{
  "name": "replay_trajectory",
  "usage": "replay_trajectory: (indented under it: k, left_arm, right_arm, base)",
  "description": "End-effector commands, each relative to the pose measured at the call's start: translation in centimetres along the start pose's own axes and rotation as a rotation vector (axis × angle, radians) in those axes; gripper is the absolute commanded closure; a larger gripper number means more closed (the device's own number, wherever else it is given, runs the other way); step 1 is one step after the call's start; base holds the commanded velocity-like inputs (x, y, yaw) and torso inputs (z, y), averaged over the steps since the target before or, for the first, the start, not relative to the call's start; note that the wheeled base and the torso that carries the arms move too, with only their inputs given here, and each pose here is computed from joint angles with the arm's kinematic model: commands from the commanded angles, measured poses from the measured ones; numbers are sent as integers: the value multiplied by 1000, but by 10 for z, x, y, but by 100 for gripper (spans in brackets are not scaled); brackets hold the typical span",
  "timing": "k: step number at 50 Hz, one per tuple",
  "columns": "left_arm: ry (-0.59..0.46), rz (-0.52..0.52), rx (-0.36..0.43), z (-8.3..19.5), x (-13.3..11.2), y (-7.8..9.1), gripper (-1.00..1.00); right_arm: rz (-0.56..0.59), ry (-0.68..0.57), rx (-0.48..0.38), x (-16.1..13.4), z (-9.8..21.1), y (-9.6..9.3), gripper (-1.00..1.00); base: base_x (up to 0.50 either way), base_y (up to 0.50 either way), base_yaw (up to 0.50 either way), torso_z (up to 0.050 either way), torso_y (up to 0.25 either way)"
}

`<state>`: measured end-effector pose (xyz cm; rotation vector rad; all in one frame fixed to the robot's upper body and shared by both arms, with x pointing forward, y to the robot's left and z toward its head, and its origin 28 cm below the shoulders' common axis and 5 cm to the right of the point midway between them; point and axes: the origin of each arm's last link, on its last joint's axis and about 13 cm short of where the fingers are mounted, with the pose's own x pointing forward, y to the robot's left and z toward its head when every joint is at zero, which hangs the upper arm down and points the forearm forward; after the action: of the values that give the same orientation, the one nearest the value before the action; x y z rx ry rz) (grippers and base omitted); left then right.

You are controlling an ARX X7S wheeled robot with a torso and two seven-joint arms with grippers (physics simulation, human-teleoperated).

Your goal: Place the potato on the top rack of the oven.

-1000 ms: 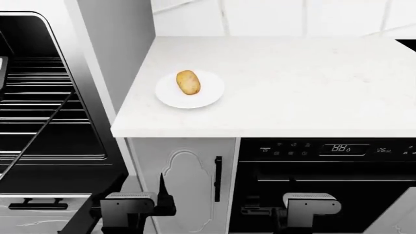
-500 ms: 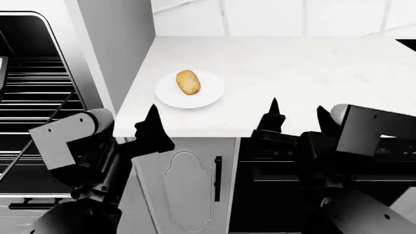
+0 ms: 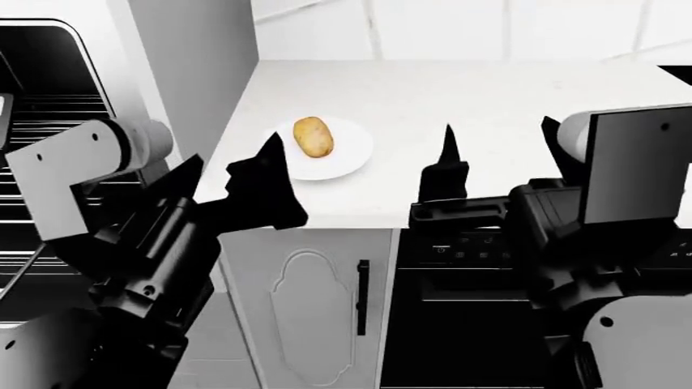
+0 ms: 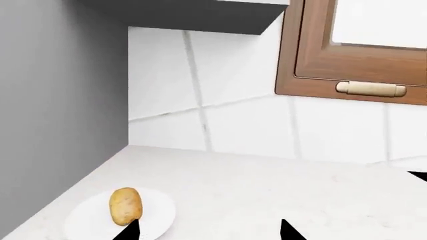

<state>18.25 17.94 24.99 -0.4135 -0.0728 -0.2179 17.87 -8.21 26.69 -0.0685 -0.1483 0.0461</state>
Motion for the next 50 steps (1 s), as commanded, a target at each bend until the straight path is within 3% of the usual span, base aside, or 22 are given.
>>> replay_trajectory:
  k: [1, 50]
  left_arm:
    - [-11, -34, 11, 6, -4, -5, -100]
    - [-27, -48, 18, 8, 0, -6, -100]
  right_arm:
    - [9, -15, -52, -2, 6, -2, -100]
    - [14, -22, -56, 2, 7, -4, -100]
  base:
    - [0, 0, 0, 0, 0]
    - [46, 0, 0, 0, 0]
